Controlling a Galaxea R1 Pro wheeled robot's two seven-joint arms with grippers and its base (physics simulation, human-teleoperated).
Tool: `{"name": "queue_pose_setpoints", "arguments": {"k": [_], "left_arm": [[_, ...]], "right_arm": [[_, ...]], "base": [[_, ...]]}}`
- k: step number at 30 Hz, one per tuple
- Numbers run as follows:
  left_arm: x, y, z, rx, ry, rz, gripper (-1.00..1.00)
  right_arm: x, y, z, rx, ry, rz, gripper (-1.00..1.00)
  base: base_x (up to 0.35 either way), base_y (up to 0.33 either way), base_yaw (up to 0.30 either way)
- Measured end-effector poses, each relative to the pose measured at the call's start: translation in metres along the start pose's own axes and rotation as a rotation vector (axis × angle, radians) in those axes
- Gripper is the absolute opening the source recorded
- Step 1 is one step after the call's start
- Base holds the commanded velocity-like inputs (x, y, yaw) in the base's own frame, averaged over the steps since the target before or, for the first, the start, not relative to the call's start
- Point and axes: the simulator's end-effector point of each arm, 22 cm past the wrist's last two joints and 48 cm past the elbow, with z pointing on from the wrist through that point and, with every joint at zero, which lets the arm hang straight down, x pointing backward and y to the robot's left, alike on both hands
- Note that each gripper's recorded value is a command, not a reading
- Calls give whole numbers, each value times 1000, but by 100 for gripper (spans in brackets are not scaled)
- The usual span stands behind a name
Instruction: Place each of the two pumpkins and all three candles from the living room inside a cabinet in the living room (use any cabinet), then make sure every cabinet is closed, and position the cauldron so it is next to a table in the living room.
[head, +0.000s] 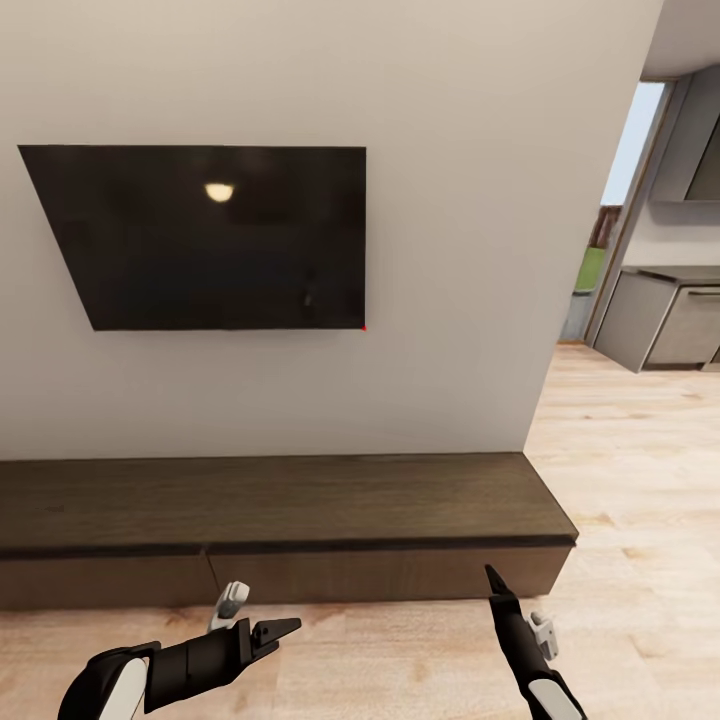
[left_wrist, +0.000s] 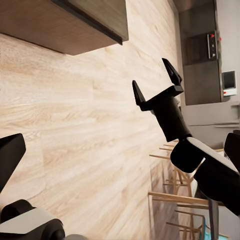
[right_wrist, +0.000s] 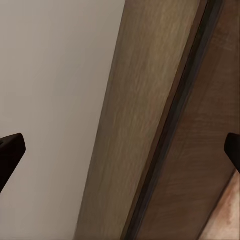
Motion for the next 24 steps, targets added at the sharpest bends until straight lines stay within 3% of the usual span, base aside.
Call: {"name": "queue_pose_setpoints", "arguments": {"k": [24], "left_arm": [[13,37,16,0,-2,3,100]], "right_arm": [[11,-39,13,-1,1,0,100]], "base": [[0,0,0]]}}
